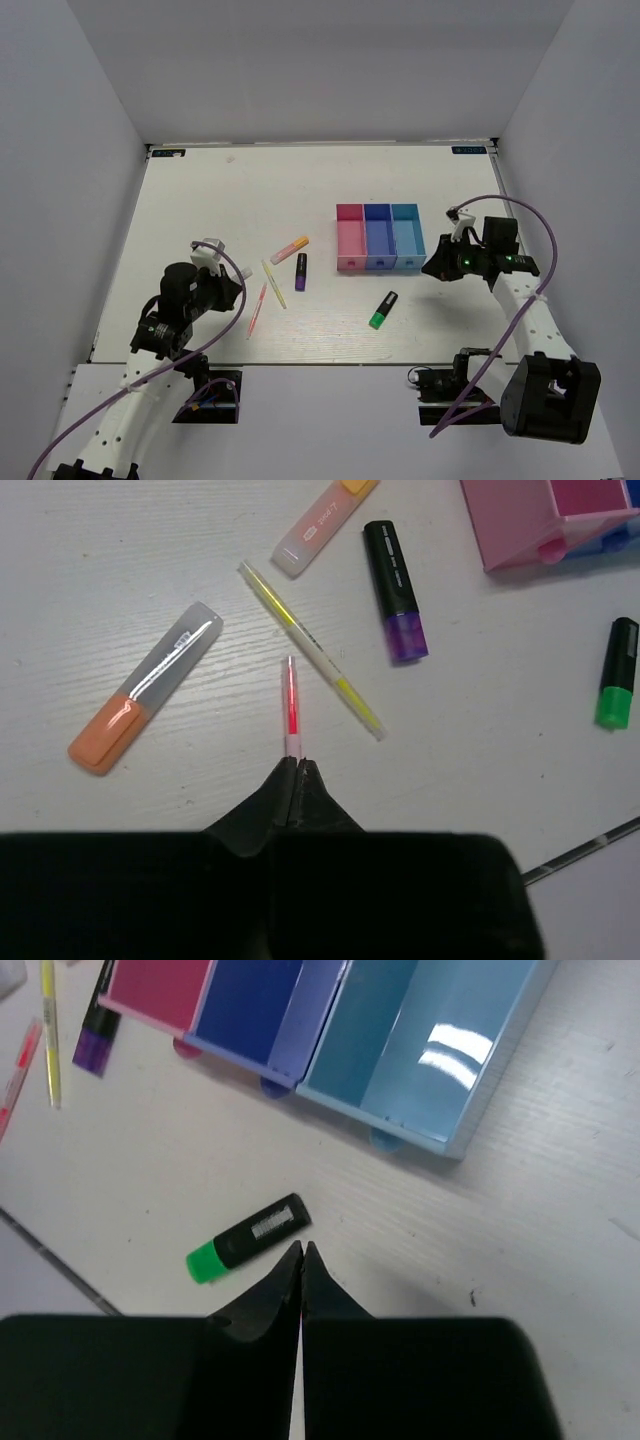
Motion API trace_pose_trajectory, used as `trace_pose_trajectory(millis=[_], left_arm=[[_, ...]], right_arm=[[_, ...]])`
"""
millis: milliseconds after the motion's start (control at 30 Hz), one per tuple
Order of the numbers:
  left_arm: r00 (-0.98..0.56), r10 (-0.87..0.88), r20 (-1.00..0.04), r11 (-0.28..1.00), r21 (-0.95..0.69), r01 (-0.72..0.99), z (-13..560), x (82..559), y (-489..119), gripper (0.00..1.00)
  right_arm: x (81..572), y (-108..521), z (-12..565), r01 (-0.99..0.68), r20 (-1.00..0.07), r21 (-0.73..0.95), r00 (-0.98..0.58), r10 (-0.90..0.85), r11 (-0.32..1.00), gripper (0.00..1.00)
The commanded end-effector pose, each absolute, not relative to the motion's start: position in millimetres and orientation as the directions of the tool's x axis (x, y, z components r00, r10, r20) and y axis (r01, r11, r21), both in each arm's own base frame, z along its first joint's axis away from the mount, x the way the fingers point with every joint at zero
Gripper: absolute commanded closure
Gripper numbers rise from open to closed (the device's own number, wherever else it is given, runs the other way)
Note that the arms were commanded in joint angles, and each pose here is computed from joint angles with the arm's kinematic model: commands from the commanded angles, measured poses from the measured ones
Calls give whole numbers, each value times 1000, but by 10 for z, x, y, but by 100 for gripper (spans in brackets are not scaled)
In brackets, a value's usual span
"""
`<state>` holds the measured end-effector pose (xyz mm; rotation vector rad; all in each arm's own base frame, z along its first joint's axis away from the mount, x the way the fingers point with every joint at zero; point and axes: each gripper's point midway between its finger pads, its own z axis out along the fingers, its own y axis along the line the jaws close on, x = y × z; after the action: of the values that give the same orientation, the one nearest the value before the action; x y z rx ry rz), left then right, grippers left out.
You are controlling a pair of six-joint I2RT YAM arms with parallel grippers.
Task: Sort the stationery into containers
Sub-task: Pick up the pen from the center of the board.
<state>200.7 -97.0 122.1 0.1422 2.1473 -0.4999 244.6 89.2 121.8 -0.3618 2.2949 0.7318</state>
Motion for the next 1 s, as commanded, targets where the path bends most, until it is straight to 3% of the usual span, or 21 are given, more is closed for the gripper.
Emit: trace_pose_trajectory(millis=[0,33,100,133,233,400,567,733,800,900,967], left_arm=[[-577,-101,-811,907,-313,281,1305,2041,-984,100],[-565,-109,-818,904,-318,286,1338,2064,-997,100],[-584,-112,-804,906,-324,272,1293,2046,-991,33],[-592,-114,-798,909,-324,262,1278,2051,-982,11],[-606,-110,-788,911,-324,256,1253,2050,-978,3],[-610,-106,-785,907,-328,265,1254,2032,-995,1],[-613,-103,-783,907,-328,266,1252,2028,-996,1],[-625,-99,-774,904,-332,269,1234,2023,-1010,1],[-633,-97,-768,901,-338,273,1222,2015,-1028,1],[-640,-93,-763,899,-340,275,1213,2011,-1033,1],[-642,-90,-761,899,-340,277,1214,2010,-1038,1]], right_arm=[[2325,956,1173,-423,-610,479,-791,-55,769,100],[2301,990,1190,-427,-598,499,-799,-57,755,100],[2299,1017,1204,-409,-564,529,-824,-52,743,54],[2270,1041,1183,-391,-542,549,-839,-41,739,30],[2291,1076,1138,-363,-505,569,-862,-35,738,11],[2159,1189,865,-327,-384,563,-917,-110,759,11],[2111,1246,687,-389,-391,422,-893,-223,819,29],[2130,1276,703,-325,-395,336,-901,-181,884,51],[2103,1271,679,-267,-367,324,-920,-140,907,51],[1990,1363,615,-263,-346,323,-927,-145,909,41],[2004,1440,644,-282,-381,339,-914,-143,898,29]])
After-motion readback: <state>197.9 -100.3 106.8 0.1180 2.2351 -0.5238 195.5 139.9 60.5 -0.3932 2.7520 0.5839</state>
